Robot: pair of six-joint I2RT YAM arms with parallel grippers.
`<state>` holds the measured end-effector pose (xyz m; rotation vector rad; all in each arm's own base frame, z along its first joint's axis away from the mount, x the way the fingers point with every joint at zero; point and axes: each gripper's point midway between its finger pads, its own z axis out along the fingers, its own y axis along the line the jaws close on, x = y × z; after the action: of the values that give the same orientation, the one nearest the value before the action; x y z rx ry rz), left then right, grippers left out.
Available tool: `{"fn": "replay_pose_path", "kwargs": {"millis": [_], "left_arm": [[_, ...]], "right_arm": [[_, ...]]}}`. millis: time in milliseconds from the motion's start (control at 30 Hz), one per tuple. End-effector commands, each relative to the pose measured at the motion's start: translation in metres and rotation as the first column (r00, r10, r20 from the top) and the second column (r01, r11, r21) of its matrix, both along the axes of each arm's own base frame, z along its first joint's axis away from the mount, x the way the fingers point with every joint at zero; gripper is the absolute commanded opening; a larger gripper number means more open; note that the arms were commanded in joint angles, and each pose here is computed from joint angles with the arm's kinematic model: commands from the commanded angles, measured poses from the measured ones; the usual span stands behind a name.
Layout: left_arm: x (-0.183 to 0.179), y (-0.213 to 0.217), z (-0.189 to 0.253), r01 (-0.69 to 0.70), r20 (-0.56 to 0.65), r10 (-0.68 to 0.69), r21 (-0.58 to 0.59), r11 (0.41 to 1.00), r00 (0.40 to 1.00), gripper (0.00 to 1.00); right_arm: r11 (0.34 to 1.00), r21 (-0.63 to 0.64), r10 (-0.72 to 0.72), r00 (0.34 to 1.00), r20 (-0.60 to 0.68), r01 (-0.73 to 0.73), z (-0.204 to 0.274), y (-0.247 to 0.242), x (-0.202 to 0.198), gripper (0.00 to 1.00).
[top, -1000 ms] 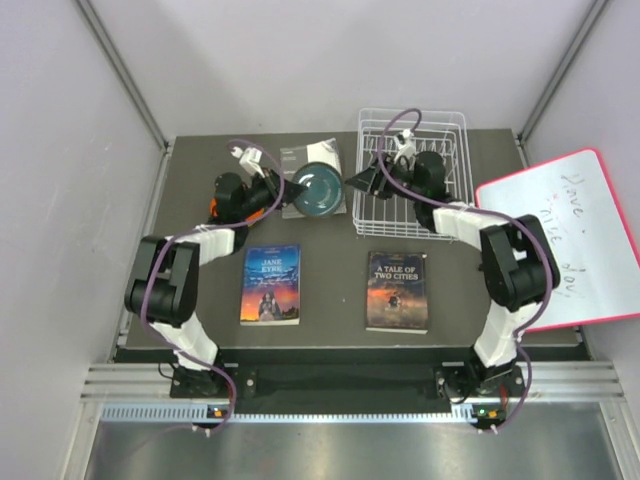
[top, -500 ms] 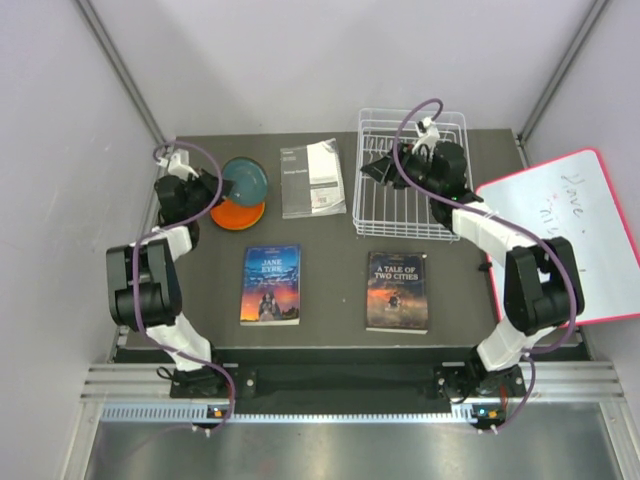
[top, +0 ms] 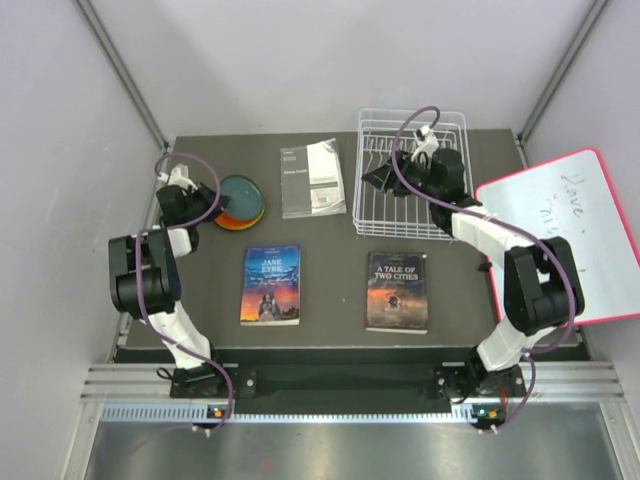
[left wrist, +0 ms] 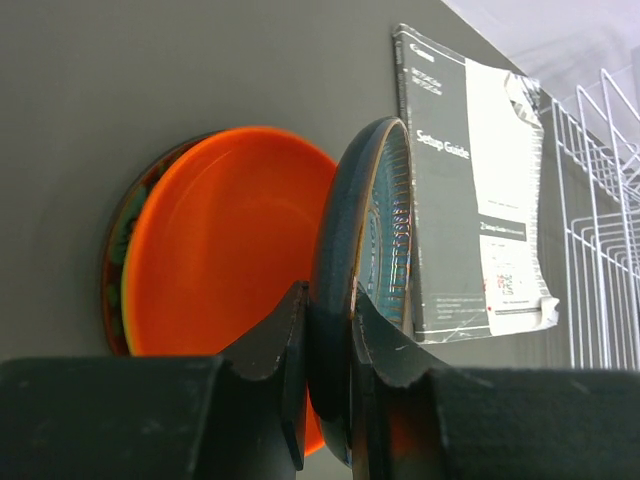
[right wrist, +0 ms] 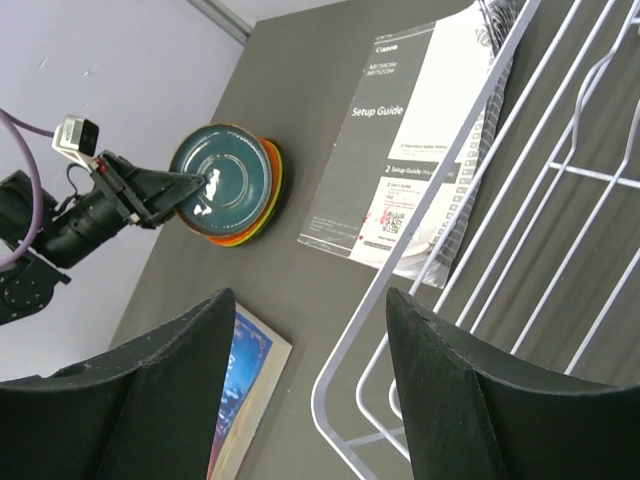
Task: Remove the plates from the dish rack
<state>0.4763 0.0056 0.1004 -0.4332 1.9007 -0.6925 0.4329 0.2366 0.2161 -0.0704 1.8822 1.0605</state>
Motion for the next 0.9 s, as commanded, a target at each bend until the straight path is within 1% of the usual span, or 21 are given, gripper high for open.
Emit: {"fn": "replay_pose_path", "kwargs": {"millis": [0, 67, 100, 133, 200, 233, 300, 333, 400, 433, 533, 567, 600, 633, 667, 700, 767, 800, 833, 867], "left_arm": [[0.007, 0.011, 0.011, -0.036, 0.069, 0.034, 0.033, 0.999, 0.997, 0.00], [0.005, 0.013, 0.004, -0.049, 0.054, 0.047, 0.031, 0.998, 0.997, 0.00], [0.004, 0.014, 0.001, -0.051, 0.045, 0.049, 0.031, 0.998, 0.998, 0.03], [0.004, 0.014, 0.001, -0.052, 0.042, 0.051, 0.032, 0.998, 0.998, 0.06], [0.004, 0.014, -0.003, -0.045, 0.030, 0.044, 0.030, 0.999, 0.999, 0.16], [0.004, 0.014, -0.004, -0.043, 0.024, 0.043, 0.028, 0.999, 0.999, 0.23], [0.004, 0.013, -0.007, -0.039, 0.014, 0.039, 0.019, 0.999, 0.999, 0.27], [0.003, 0.013, -0.007, -0.038, 0.011, 0.038, 0.017, 0.999, 0.999, 0.32], [0.002, 0.012, -0.007, -0.036, 0.010, 0.036, 0.018, 0.999, 0.999, 0.36], [0.002, 0.012, -0.007, -0.035, 0.010, 0.035, 0.019, 0.999, 0.999, 0.46], [0.001, 0.009, -0.006, -0.014, -0.005, 0.015, 0.023, 1.000, 1.000, 0.56], [0.000, 0.010, -0.005, -0.015, -0.003, 0.015, 0.026, 1.000, 1.000, 0.70], [-0.001, 0.009, -0.003, -0.009, 0.002, 0.009, 0.031, 0.999, 1.000, 0.73], [-0.001, 0.010, -0.002, -0.014, 0.005, 0.014, 0.035, 0.999, 1.000, 0.74], [-0.001, 0.012, 0.004, -0.022, 0.016, 0.021, 0.052, 0.998, 1.000, 0.79], [-0.003, 0.014, 0.004, -0.027, -0.012, 0.028, 0.058, 0.998, 1.000, 0.80], [-0.003, 0.020, 0.017, -0.052, 0.003, 0.052, 0.090, 0.995, 0.999, 0.81], [-0.003, 0.019, 0.022, -0.049, 0.009, 0.049, 0.100, 0.994, 0.999, 0.91], [-0.005, 0.020, 0.025, -0.049, 0.002, 0.049, 0.111, 0.993, 0.999, 0.99], [-0.006, 0.025, 0.035, -0.071, 0.016, 0.069, 0.140, 0.988, 0.997, 0.99]], "right_arm": [[1.000, 0.009, 0.002, 0.998, 0.065, -0.003, 0.018, -0.001, -0.003, 0.63], [1.000, 0.010, 0.002, 0.998, 0.058, -0.003, 0.015, -0.001, -0.003, 0.62], [1.000, 0.011, 0.005, 0.998, 0.058, -0.006, 0.015, -0.001, -0.004, 0.62], [1.000, 0.009, 0.007, 0.999, 0.052, -0.007, 0.012, 0.000, -0.004, 0.63], [1.000, 0.009, 0.008, 0.999, 0.051, -0.009, 0.011, 0.000, -0.005, 0.63], [1.000, 0.009, 0.006, 0.999, 0.048, -0.007, 0.010, 0.000, -0.005, 0.62], [1.000, 0.011, 0.006, 0.999, 0.046, -0.006, 0.009, 0.000, -0.005, 0.62], [1.000, 0.010, 0.008, 0.999, 0.047, -0.008, 0.009, 0.000, -0.005, 0.63], [1.000, 0.013, 0.009, 0.999, 0.045, -0.009, 0.008, 0.000, -0.005, 0.62], [1.000, 0.015, 0.010, 0.999, 0.043, -0.010, 0.009, 0.001, -0.005, 0.63], [1.000, 0.013, 0.010, 0.999, 0.045, -0.011, 0.009, 0.000, -0.006, 0.63], [1.000, 0.013, 0.012, 0.999, 0.050, -0.012, 0.011, 0.001, -0.007, 0.63], [1.000, 0.012, 0.001, 0.999, 0.052, -0.002, 0.011, -0.001, -0.006, 0.63], [1.000, 0.012, -0.003, 0.998, 0.058, 0.002, 0.012, -0.002, -0.006, 0.63], [1.000, 0.006, -0.006, 0.998, 0.059, 0.006, 0.012, -0.003, -0.007, 0.63], [1.000, -0.002, -0.019, 0.998, 0.058, 0.019, 0.011, -0.005, -0.006, 0.63], [0.999, -0.020, -0.029, 0.997, 0.072, 0.031, 0.013, -0.008, -0.007, 0.64], [0.999, -0.033, -0.038, 0.997, 0.066, 0.040, 0.011, -0.010, -0.007, 0.64], [0.998, -0.041, -0.045, 0.997, 0.065, 0.048, 0.010, -0.012, -0.007, 0.63], [0.997, -0.053, -0.049, 0.996, 0.080, 0.053, 0.014, -0.014, -0.008, 0.63]]}}
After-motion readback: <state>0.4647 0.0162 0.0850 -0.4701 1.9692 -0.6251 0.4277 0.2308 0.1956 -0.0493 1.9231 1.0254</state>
